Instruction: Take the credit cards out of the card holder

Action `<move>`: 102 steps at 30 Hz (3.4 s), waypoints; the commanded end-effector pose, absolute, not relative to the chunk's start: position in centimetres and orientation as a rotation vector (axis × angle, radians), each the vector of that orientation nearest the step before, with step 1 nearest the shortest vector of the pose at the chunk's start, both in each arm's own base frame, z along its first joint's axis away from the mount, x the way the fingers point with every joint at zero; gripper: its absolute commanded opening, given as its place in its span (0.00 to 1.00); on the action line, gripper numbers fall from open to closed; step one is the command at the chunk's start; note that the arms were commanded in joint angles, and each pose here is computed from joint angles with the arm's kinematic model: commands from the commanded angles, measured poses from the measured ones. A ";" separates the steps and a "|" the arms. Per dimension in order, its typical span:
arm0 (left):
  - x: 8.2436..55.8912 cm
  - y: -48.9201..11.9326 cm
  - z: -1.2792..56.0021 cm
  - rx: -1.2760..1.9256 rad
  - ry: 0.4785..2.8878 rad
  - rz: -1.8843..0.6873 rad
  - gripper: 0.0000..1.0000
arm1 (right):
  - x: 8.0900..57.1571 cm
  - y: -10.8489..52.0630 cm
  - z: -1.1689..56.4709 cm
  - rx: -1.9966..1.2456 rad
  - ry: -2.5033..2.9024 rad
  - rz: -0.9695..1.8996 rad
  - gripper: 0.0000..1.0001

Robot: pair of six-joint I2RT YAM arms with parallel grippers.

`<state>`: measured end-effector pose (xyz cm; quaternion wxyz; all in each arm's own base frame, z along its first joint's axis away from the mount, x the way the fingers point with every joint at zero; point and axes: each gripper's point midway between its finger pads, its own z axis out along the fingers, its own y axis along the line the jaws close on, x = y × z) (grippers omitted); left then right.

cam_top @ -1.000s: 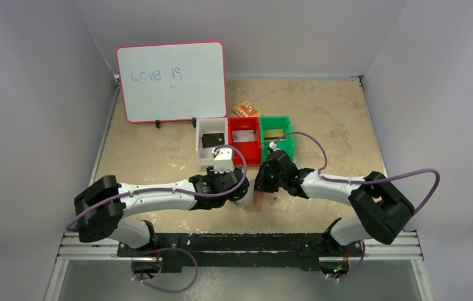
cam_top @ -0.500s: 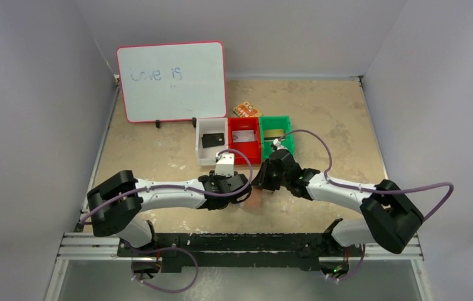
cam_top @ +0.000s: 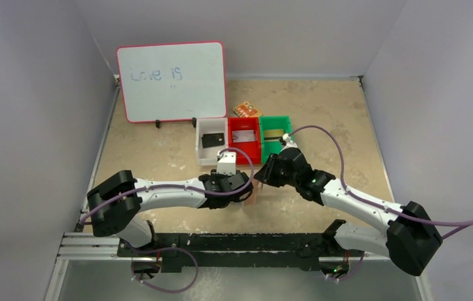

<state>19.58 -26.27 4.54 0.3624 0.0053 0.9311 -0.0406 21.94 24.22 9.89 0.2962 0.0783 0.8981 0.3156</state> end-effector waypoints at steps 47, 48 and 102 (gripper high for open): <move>18.1 -32.2 4.6 0.085 2.395 -0.361 0.38 | 20.9 26.5 3.0 0.247 2.554 0.940 0.19; 18.2 -31.9 4.8 0.078 2.388 -0.350 0.39 | 20.8 26.4 2.6 0.248 2.562 0.937 0.19; 20.3 -27.2 4.0 0.073 2.425 -0.149 0.33 | 20.6 27.6 2.4 0.256 2.500 1.103 0.22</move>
